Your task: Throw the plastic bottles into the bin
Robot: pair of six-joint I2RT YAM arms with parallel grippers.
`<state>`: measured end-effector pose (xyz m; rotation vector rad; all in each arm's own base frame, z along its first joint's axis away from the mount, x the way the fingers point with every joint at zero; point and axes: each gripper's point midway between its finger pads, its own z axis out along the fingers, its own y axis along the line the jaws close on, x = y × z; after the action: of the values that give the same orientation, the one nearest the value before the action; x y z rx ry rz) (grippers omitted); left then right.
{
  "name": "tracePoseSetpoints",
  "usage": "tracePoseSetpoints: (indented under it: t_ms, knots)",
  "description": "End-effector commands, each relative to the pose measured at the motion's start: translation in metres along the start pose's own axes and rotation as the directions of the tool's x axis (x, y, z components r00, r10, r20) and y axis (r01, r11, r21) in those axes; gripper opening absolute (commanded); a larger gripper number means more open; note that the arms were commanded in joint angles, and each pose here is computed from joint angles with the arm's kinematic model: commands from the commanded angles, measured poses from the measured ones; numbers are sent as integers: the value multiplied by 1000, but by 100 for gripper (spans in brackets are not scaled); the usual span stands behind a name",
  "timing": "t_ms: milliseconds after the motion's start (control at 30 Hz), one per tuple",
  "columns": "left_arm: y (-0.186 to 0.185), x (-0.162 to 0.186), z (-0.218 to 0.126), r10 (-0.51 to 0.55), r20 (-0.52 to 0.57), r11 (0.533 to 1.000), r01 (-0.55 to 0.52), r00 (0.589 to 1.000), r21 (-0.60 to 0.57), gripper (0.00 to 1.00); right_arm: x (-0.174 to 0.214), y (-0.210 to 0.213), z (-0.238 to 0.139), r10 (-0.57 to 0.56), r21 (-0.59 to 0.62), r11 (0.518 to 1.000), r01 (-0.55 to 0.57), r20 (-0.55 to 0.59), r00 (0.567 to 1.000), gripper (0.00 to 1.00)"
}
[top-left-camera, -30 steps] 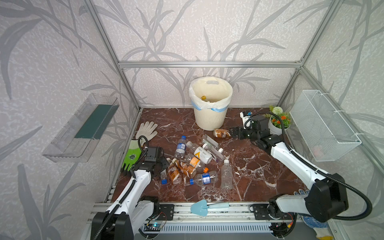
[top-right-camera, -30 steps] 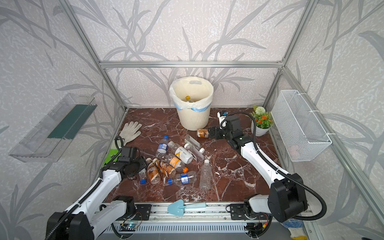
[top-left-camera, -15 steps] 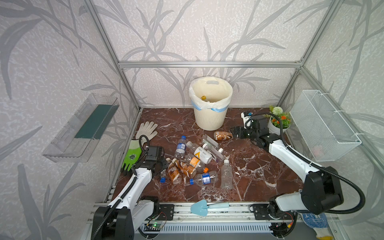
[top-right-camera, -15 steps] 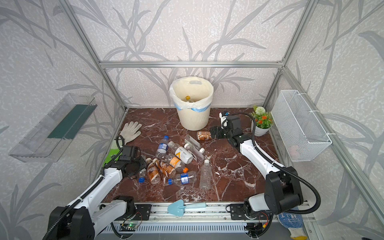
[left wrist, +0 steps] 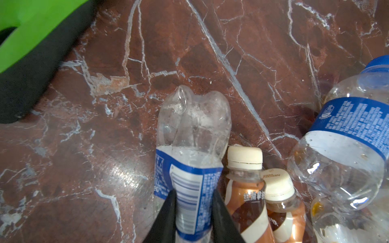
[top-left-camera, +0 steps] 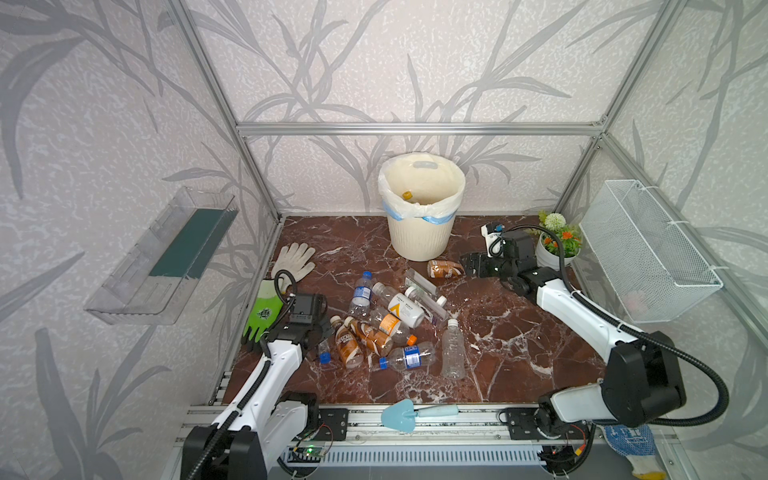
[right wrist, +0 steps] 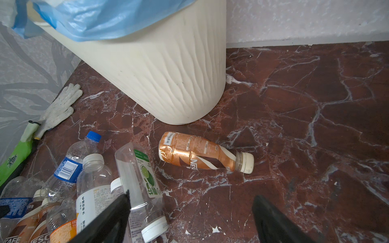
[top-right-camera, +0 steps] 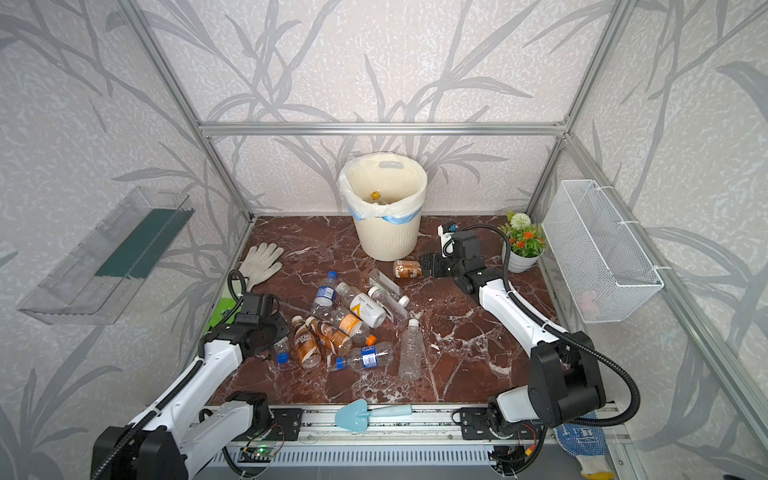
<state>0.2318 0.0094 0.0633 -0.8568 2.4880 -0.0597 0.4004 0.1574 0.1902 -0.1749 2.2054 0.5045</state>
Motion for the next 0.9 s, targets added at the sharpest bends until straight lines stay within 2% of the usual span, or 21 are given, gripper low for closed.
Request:
tracePoseSetpoints:
  t_ms: [0, 167, 400, 533, 633, 733, 867]
  knots:
    - [1, -18, -13, 10, 74, 1000, -9, 997, -20, 26, 2, -3, -3, -3, 16, 1000, 3, -8, 1000, 91]
    - [-13, -41, -27, 34, 174, 998, -42, 984, 40, 26, 2, -2, -2, 5, 11, 1000, -5, -17, 1000, 91]
    - [-48, -73, -50, 2, 295, 977, -64, 956, 201, 26, 4, -2, -5, -4, 20, 1000, 5, -45, 999, 90]
    - [-84, -103, -88, 42, 402, 933, -180, 915, 312, 27, 7, -4, -6, -2, 31, 1000, 4, -52, 999, 90]
    - [-107, -130, -130, 44, 529, 884, -279, 847, 374, 27, 9, -5, -6, 7, 31, 1000, -5, -56, 998, 90]
    - [-129, -154, -181, 8, 657, 815, -385, 754, 433, 27, 9, -5, -7, 13, 32, 999, -11, -55, 998, 90]
    - [-157, -173, -259, -70, 791, 684, -548, 608, 482, 28, 8, -4, -9, 23, 30, 999, -21, -51, 998, 89]
